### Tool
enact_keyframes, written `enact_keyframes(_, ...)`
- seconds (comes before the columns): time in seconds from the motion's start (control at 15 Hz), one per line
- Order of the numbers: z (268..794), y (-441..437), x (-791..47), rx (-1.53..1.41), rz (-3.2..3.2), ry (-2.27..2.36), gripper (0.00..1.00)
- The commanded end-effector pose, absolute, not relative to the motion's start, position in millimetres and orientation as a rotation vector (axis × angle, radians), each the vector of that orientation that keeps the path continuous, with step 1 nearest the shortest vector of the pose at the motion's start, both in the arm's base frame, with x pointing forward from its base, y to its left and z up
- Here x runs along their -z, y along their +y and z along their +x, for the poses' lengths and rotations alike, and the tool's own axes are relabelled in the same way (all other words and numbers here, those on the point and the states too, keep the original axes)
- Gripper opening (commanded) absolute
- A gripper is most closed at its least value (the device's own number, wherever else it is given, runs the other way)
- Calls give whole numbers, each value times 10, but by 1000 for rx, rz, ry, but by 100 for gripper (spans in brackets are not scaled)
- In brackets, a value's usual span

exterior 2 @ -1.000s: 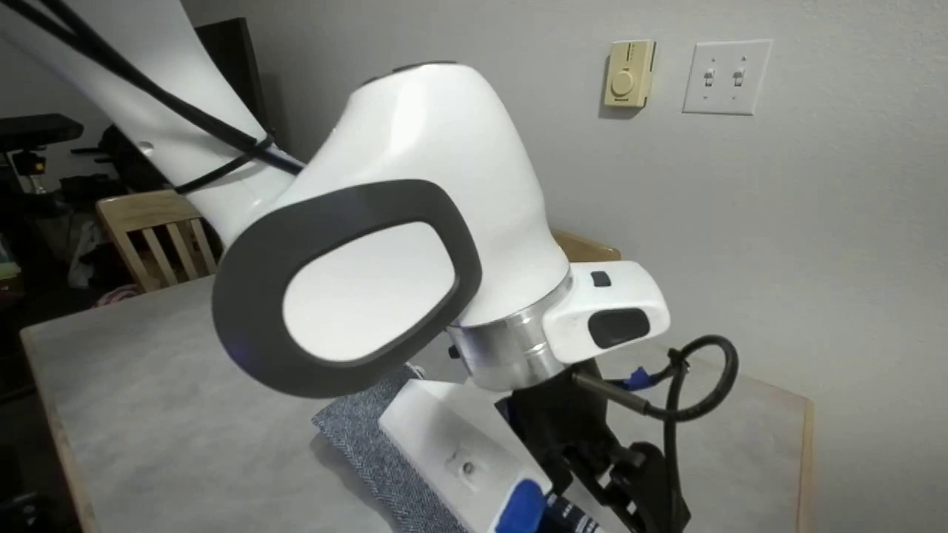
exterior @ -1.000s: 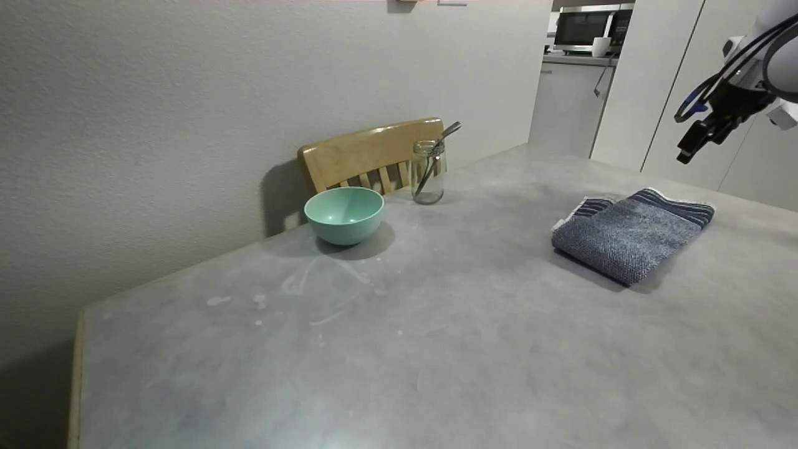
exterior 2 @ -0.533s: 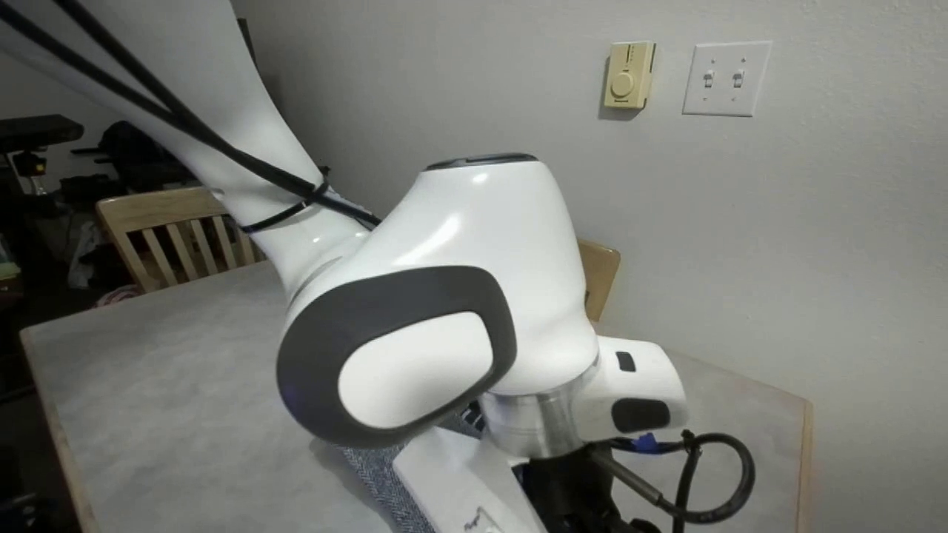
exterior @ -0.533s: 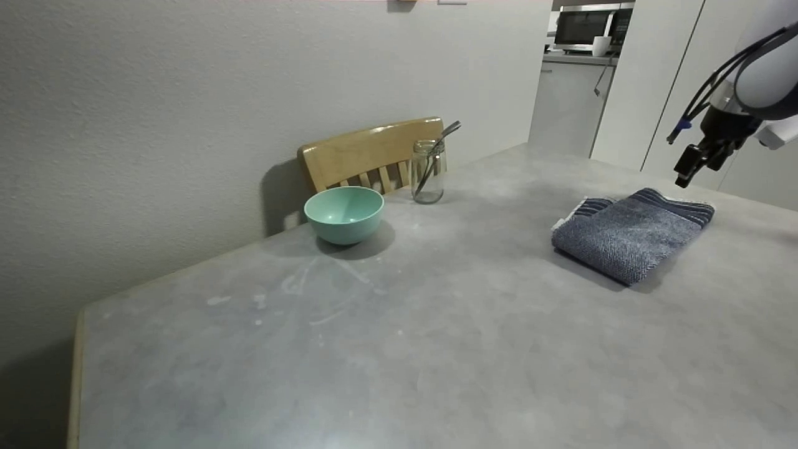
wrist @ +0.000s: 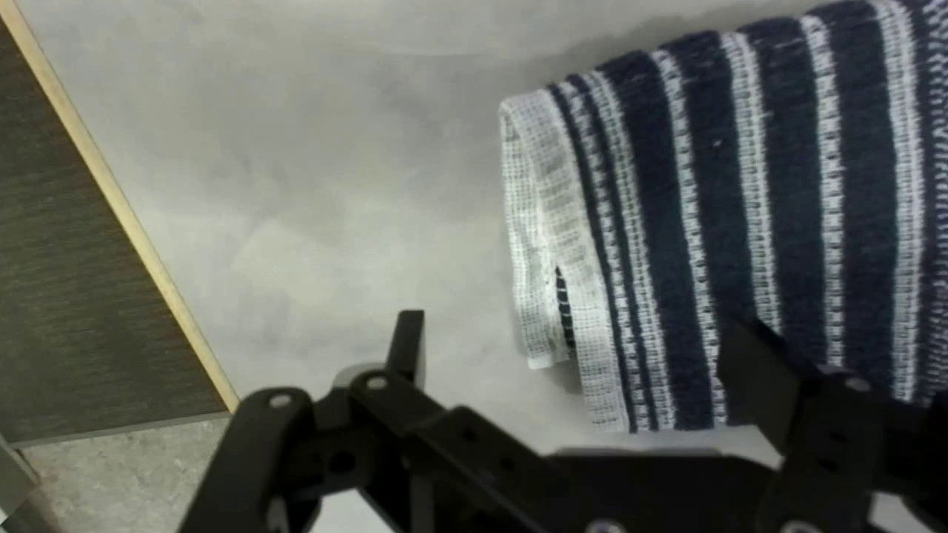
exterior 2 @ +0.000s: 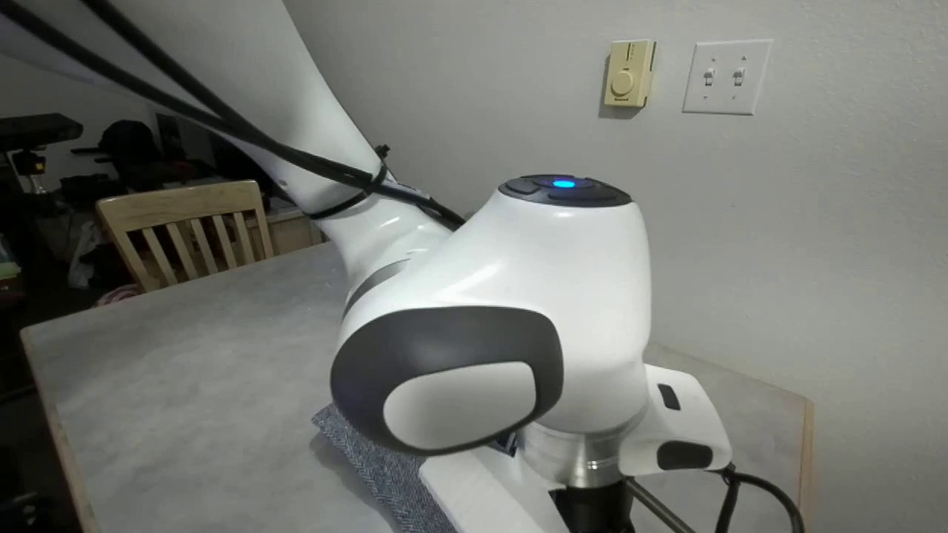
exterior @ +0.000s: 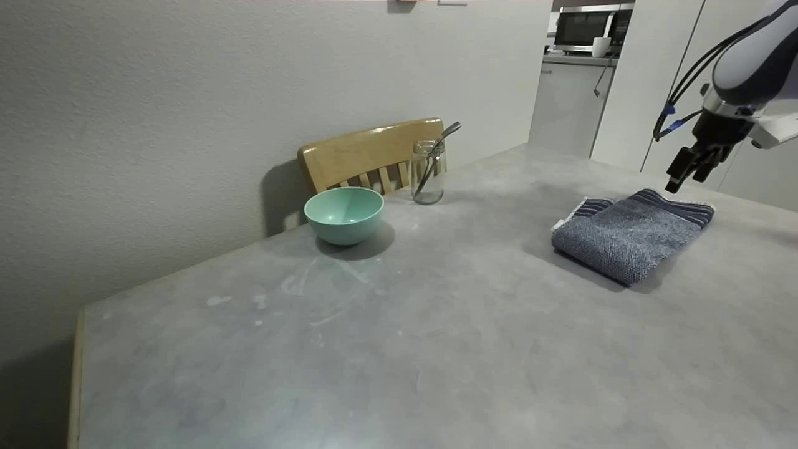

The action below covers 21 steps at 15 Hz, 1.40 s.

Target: Unfold the towel once

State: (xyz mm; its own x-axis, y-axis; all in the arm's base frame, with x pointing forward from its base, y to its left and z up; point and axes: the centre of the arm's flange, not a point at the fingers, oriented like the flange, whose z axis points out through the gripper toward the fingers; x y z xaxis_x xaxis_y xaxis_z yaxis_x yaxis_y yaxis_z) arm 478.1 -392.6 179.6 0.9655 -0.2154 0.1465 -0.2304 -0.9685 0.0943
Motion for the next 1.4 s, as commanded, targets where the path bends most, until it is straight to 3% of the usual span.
enact_keyframes(0.0,4805,-4188,-1741,-204,3067,-331,100)
enact_keyframes(1.33,4904,-4035,-1520,-122,3066,-294,100)
